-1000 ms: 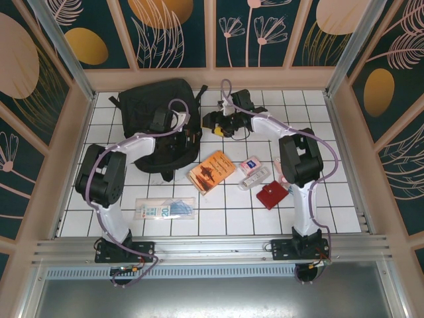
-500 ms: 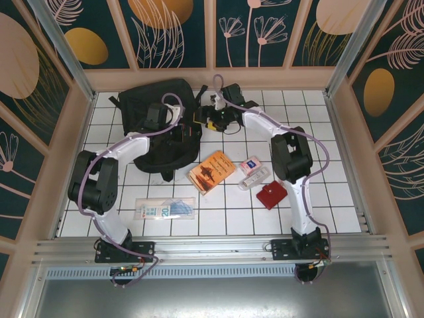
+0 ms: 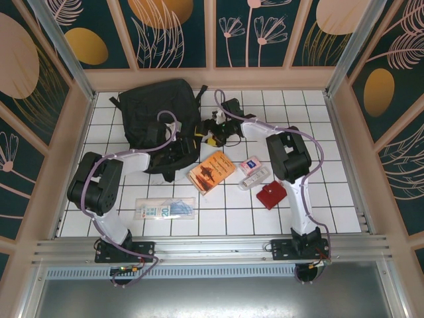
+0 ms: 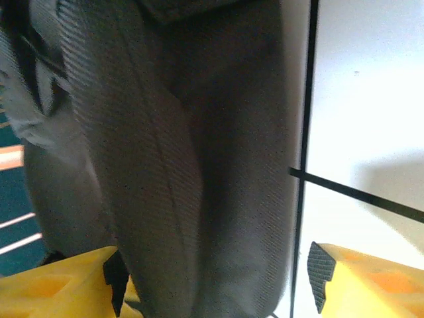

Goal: Pack the student bag
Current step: Move the student bag to the top-center of the table, then unzip the student bag at the top-center of the table.

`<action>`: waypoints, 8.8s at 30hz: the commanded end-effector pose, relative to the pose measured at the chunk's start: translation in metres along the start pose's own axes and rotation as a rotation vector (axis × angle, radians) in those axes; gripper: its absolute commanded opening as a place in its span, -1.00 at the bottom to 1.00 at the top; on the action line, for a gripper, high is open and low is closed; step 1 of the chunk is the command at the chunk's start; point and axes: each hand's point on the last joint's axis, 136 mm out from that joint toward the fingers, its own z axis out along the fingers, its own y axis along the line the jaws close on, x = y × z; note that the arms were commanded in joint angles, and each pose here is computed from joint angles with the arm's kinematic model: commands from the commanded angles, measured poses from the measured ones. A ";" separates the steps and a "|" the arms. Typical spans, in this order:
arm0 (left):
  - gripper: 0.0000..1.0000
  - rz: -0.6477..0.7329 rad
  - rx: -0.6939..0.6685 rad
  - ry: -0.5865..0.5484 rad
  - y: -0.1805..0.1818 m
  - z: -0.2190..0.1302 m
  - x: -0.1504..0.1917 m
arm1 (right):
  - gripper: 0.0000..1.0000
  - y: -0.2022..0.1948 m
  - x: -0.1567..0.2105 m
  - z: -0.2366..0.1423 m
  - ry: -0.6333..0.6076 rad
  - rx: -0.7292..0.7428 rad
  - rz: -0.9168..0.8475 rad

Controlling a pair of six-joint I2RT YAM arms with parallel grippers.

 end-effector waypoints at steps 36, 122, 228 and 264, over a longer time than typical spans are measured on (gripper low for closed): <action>-0.30 0.225 -0.080 -0.106 -0.050 -0.034 -0.055 | -0.24 -0.007 0.052 -0.016 -0.034 -0.063 -0.055; -1.00 0.230 0.042 0.061 -0.023 0.017 -0.029 | 0.16 0.010 -0.055 -0.042 -0.208 0.097 -0.088; -1.00 0.126 0.228 0.024 -0.126 -0.013 0.024 | 0.20 0.023 -0.106 -0.034 -0.146 0.029 -0.141; -1.00 0.282 0.096 0.083 -0.119 0.011 0.019 | -0.44 -0.006 -0.023 -0.092 -0.165 0.186 -0.153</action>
